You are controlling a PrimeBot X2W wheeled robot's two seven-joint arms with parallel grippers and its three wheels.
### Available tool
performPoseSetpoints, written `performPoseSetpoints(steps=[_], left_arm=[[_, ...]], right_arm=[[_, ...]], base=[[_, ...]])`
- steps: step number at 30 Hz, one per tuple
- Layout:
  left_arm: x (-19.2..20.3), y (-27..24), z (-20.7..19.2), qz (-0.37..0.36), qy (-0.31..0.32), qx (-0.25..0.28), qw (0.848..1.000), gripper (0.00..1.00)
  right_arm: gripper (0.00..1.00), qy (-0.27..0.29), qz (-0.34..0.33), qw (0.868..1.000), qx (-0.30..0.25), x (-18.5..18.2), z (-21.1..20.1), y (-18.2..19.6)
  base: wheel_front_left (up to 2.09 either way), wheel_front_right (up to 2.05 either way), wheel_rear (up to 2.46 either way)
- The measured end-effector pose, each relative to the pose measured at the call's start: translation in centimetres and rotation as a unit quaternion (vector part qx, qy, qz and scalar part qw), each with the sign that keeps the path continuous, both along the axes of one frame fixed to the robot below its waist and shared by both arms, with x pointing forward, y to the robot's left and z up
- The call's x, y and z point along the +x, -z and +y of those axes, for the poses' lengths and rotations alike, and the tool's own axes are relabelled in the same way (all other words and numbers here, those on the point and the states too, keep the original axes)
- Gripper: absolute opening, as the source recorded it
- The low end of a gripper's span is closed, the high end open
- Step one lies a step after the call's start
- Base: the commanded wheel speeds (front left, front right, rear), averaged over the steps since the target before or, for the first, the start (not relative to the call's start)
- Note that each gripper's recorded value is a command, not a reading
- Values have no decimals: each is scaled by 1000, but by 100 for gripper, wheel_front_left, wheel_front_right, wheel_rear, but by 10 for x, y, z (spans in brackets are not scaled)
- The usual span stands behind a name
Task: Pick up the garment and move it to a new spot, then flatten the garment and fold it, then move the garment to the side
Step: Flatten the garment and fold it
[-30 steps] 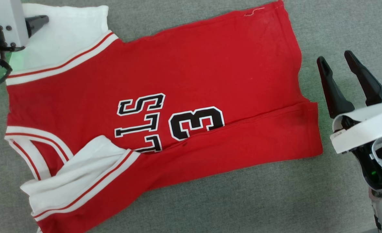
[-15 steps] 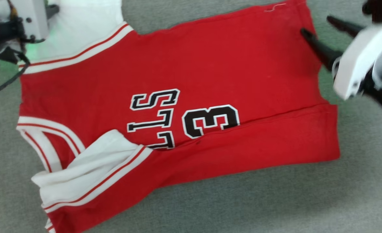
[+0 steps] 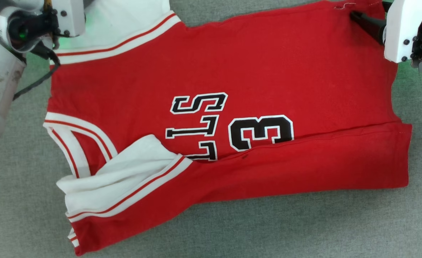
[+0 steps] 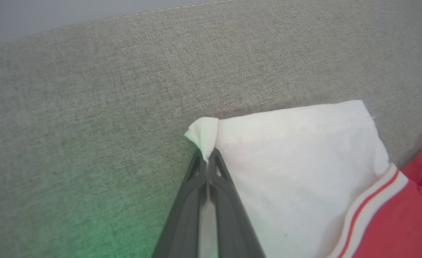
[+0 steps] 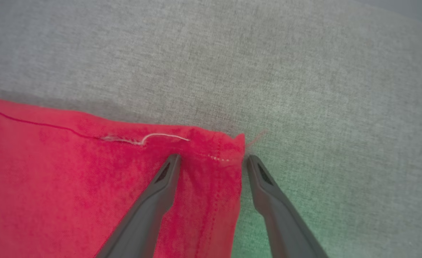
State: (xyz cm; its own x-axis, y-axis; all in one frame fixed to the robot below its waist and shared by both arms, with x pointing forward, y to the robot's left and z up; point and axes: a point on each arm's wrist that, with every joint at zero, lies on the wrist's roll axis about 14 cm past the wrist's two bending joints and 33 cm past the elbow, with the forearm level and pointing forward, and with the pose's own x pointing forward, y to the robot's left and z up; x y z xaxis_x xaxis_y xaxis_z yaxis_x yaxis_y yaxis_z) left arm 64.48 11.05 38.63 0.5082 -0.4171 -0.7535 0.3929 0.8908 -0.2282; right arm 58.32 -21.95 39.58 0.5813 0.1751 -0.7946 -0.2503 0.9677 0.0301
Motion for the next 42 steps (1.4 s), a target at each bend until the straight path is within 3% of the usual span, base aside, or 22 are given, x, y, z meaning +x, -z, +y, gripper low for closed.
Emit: performPoseSetpoints(steps=[1, 9, 18, 28, 42], left_arm=[[0, 0, 0, -1, 1, -2, 1000, 0], [-12, -18, -17, -27, 5, -43, 999, 0], [-46, -83, -24, -103, 22, -114, 988, 0], [-125, -126, -4, -151, 33, -173, 973, 0], [-232, -108, 33, -139, -24, -191, 971, 0]], right_arm=[[0, 2, -5, 1000, 5, 2, 1, 0], [0, 13, -43, 999, 13, 3, -7, -13], [0, -15, -94, 995, 24, -30, -8, -46], [0, -44, -123, 990, 47, -83, -7, -73], [0, -57, -103, 991, 65, -149, -5, -71]], base=[[0, 0, 0], [0, 0, 0], [0, 0, 0], [0, 0, 0], [0, 0, 0]])
